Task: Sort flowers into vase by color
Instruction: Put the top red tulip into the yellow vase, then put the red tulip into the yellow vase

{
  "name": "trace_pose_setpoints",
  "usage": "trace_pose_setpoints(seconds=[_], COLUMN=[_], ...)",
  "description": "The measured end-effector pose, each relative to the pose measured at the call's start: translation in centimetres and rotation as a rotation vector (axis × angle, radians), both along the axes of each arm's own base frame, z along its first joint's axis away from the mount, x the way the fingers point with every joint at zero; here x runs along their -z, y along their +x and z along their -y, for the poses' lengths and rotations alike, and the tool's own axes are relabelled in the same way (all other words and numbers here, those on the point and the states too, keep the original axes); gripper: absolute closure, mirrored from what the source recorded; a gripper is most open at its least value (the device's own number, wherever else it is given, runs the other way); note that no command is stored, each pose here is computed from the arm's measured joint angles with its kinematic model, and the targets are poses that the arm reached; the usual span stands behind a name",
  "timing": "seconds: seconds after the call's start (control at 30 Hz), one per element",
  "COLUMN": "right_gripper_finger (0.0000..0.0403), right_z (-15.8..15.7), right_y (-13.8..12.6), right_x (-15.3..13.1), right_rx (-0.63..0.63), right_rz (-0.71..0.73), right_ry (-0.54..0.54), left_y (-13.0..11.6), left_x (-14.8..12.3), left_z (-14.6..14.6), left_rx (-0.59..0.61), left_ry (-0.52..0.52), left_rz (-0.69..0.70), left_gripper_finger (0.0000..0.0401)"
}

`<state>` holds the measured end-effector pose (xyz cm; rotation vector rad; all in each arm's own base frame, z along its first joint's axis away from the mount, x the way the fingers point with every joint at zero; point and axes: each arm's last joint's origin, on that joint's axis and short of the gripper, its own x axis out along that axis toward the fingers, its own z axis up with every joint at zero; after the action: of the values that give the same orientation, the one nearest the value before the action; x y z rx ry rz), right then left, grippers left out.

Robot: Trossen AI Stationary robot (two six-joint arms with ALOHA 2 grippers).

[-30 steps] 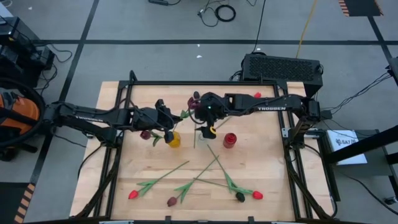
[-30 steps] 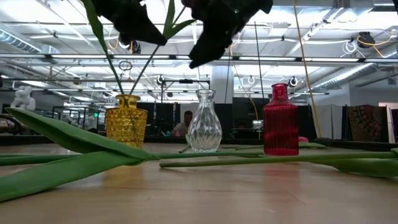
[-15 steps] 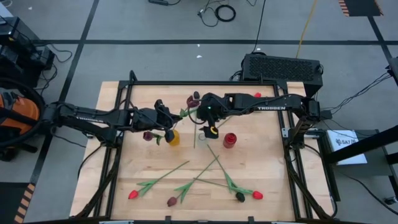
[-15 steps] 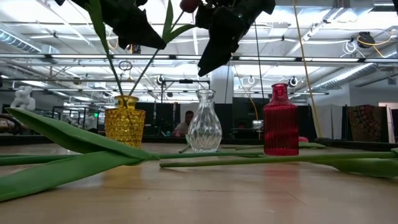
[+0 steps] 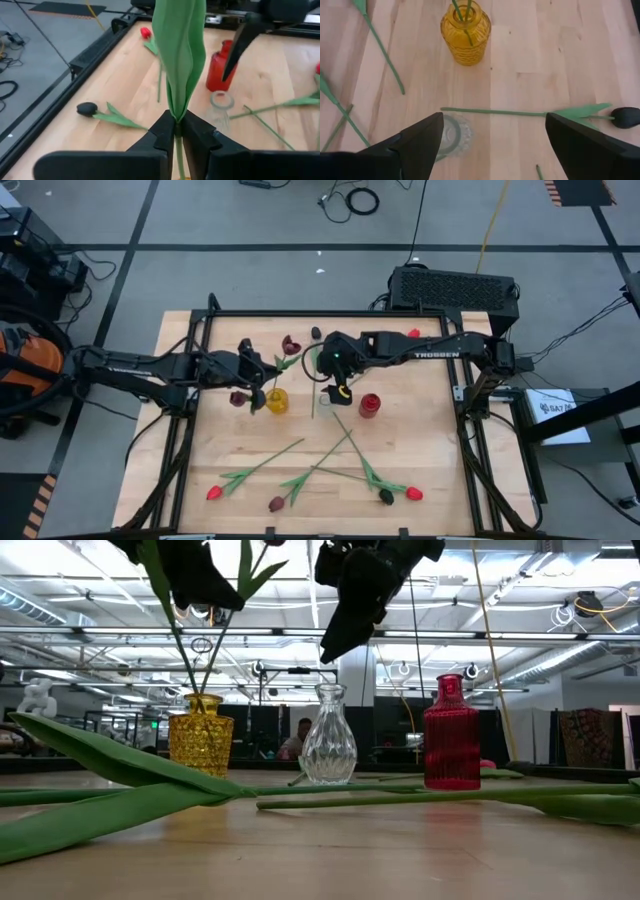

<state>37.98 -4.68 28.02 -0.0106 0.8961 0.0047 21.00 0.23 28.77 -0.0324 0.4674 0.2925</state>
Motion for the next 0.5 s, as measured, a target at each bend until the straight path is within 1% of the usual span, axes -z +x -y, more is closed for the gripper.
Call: trace_pose_setpoints(seconds=[0.1,0.17,0.43,0.5], right_gripper_finger=[0.006,0.006,0.006,0.006], right_z=[-0.3,-0.4,-1.2,-1.3], right_y=[0.0,0.0,-0.1,-0.4], right_x=[0.0,0.0,-0.1,-0.4], right_rx=[-0.004,-0.009,-0.027,-0.021], right_rz=[-0.001,-0.002,-0.012,-0.016], right_ry=[0.002,0.003,0.005,0.011], left_y=[-0.1,-0.1,-0.6,-0.8], left_x=[0.3,0.4,1.2,1.3], left_z=[0.1,0.1,0.1,0.0], left_rx=[0.021,0.029,0.023,-0.012], left_ry=[-0.01,-0.017,-0.022,-0.024], left_rz=[-0.03,-0.045,-0.133,-0.15], left_gripper_finger=[0.0358,0.0345,0.0255,0.0237])
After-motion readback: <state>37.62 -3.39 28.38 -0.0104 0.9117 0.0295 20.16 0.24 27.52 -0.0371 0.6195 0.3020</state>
